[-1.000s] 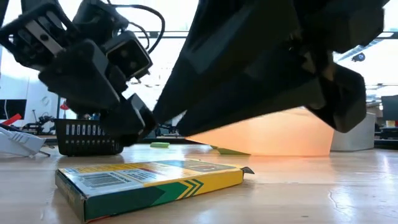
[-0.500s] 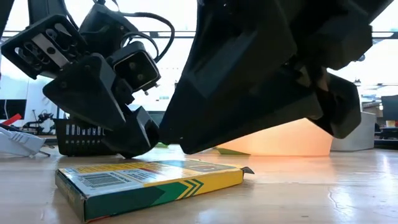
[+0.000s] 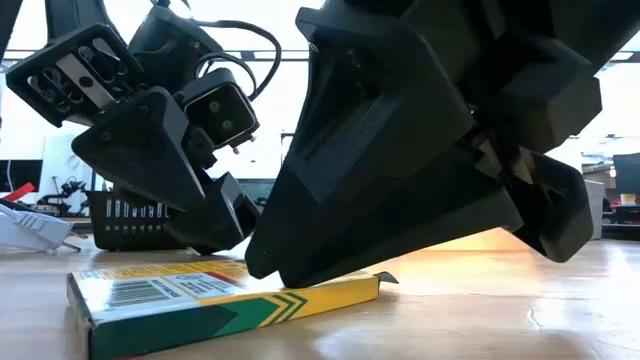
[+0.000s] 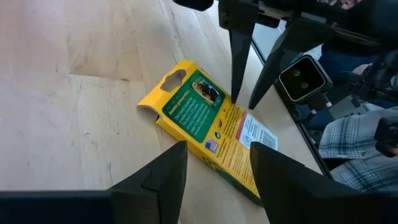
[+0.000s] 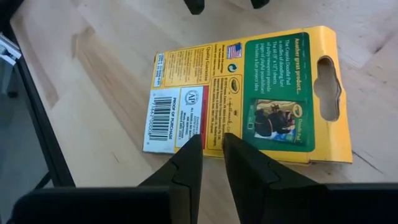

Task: Pick & Place School Supplies
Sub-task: Put the yellow crayon box into the black bin

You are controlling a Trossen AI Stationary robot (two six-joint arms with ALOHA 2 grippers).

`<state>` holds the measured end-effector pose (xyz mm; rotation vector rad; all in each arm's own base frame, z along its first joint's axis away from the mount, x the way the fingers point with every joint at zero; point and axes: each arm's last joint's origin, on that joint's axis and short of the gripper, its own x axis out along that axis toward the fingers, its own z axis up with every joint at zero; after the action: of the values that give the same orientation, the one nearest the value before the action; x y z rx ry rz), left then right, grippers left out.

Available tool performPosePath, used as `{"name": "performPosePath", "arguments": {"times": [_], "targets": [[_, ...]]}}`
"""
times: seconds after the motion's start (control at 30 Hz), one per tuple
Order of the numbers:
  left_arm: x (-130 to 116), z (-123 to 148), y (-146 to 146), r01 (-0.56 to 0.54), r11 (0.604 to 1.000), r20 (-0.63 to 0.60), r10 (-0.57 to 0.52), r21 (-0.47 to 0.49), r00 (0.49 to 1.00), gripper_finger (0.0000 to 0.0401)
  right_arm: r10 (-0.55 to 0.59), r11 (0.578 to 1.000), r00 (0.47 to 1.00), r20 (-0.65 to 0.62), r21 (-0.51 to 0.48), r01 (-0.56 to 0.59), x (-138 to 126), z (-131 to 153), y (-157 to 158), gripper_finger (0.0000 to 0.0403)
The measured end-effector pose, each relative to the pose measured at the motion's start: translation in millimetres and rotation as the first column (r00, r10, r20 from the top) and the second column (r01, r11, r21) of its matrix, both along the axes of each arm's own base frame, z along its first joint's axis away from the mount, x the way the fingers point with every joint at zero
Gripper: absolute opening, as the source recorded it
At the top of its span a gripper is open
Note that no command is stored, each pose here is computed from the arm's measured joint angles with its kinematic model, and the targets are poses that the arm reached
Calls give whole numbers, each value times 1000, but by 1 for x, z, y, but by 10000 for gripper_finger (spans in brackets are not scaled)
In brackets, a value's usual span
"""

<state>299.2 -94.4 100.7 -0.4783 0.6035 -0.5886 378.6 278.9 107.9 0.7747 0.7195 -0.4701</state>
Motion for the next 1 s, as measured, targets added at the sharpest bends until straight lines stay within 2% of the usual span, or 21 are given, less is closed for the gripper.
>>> {"name": "performPosePath", "arguments": {"times": [0.27,0.53,0.8,1.0], "targets": [[0,-1,0,-10,1000,-31,9,-18,999,181,9,1000,1000,-9,4,-9,-1,-1,2,75],[-1,0,-1,-8,998,-70,4,-59,998,181,19,1000,1000,-25,9,-19,-2,-3,2,64],[1,0,-1,-29,999,-77,25,-45,997,181,42,999,998,-46,28,-40,-3,-3,2,67],[6,-2,-2,-36,999,-159,32,-17,987,181,45,999,998,-48,27,-44,-3,-3,2,65]]}}
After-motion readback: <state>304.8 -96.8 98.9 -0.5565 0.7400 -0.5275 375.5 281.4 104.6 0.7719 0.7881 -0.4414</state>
